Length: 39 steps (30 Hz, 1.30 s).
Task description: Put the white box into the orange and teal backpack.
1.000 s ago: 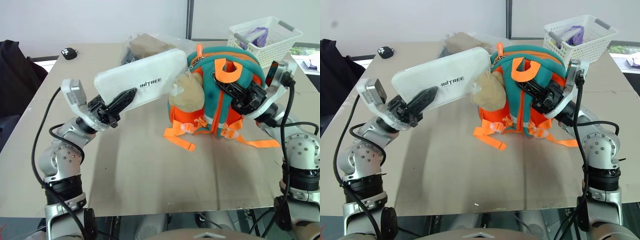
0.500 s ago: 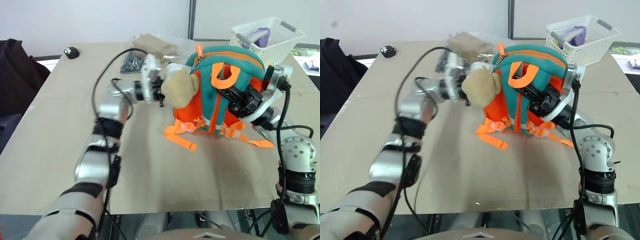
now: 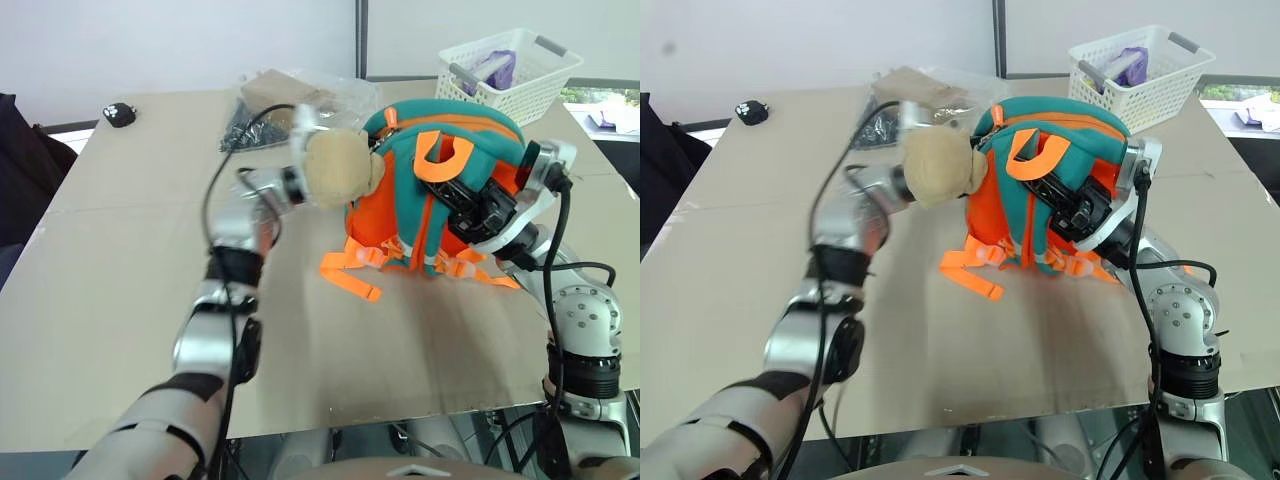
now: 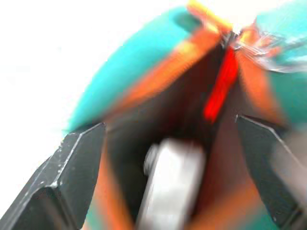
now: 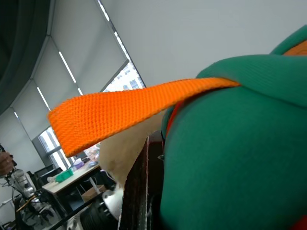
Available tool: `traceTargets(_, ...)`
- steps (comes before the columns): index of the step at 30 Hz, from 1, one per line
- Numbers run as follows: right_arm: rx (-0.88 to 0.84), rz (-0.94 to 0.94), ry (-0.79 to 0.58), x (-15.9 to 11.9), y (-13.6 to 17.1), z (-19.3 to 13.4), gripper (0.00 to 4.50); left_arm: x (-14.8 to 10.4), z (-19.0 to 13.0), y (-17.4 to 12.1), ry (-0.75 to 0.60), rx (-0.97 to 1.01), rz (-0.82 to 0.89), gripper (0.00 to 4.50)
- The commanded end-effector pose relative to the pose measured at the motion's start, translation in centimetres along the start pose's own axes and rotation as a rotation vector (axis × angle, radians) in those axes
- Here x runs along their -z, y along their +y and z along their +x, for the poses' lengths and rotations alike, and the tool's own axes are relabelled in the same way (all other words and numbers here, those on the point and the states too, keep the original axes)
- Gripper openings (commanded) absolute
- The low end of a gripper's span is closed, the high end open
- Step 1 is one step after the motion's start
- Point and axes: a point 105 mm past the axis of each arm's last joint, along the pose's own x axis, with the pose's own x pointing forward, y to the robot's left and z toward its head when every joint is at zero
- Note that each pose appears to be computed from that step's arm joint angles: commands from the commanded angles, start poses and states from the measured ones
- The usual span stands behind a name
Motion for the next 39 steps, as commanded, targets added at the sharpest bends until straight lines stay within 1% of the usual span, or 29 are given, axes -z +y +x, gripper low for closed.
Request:
traceTargets(1,-0.024,-0.038,-0.023,-0.8,0.8,0.1,0.00,-4.6,-3.5,-1.2,-0.122,-0.085,0.014,4.46)
traceTargets(3,-0.023,-0.033,-0.019,-0.7,0.7,0.1,0.00,-5.3,-5.1,-2.1,-0.138,-0.137,0.000,4.46)
traceTargets(5,-0.025,-0.028,-0.012,-0.5,0.5,0.2,0.00,-5.3,-5.4,-3.3,-0.138,-0.156,-0.006,4.46)
traceTargets(9,-0.033,-0.018,-0.008,-0.2,0.4,0.5,0.00,-5.3,-3.9,-5.7,-0.179,-0.111,-0.029,4.46)
traceTargets(11,-0.036,-0.016,-0.008,-0.1,0.4,0.6,0.00,-4.8,-3.0,-6.4,-0.165,-0.091,-0.032,4.46)
traceTargets(15,-0.039,-0.015,-0.009,-0.1,0.4,0.8,0.00,-2.6,-1.4,-7.4,-0.059,-0.056,-0.011,4.46)
traceTargets(18,-0.035,-0.019,-0.015,-0.1,0.4,0.8,0.00,-1.4,-1.7,-6.8,0.009,-0.078,0.016,4.46)
traceTargets(21,-0.027,-0.023,-0.019,-0.1,0.4,0.8,0.00,-0.5,-2.0,-7.1,0.055,-0.040,-0.014,4.46)
traceTargets(22,-0.025,-0.024,-0.020,-0.1,0.4,0.8,0.00,-0.1,-2.2,-7.3,0.074,-0.025,-0.026,3.95)
traceTargets(23,-0.024,-0.025,-0.022,-0.1,0.4,0.8,0.00,0.4,-2.5,-7.4,0.098,-0.012,-0.027,3.62)
traceTargets(24,-0.022,-0.027,-0.024,-0.1,0.4,0.8,0.00,0.5,-2.7,-7.4,0.099,-0.006,-0.036,3.26)
traceTargets(27,-0.018,-0.031,-0.028,-0.1,0.4,0.7,0.00,0.4,-3.1,-7.3,0.074,-0.007,-0.058,1.85)
traceTargets(30,-0.016,-0.035,-0.030,0.0,0.4,0.7,0.00,0.6,-3.6,-5.9,0.080,-0.068,-0.024,0.55)
traceTargets(31,-0.017,-0.036,-0.031,-0.1,0.4,0.7,0.00,0.6,-3.8,-5.0,0.071,-0.113,-0.003,0.30)
traceTargets(32,-0.017,-0.037,-0.032,-0.1,0.4,0.7,0.00,0.4,-3.9,-4.3,0.050,-0.152,-0.006,0.21)
traceTargets(34,-0.017,-0.038,-0.035,-0.1,0.5,0.7,0.00,0.8,-4.6,-2.8,0.045,-0.237,-0.011,0.21)
traceTargets(35,-0.016,-0.039,-0.036,-0.1,0.5,0.7,0.00,1.7,-5.1,-1.9,0.099,-0.285,0.006,0.21)
traceTargets(36,-0.016,-0.040,-0.037,-0.2,0.4,0.7,0.00,3.2,-5.7,-1.3,0.190,-0.316,0.013,0.21)
traceTargets(39,-0.013,-0.043,-0.038,-0.2,0.4,0.7,0.00,9.4,-9.4,1.0,0.625,-0.417,0.174,0.21)
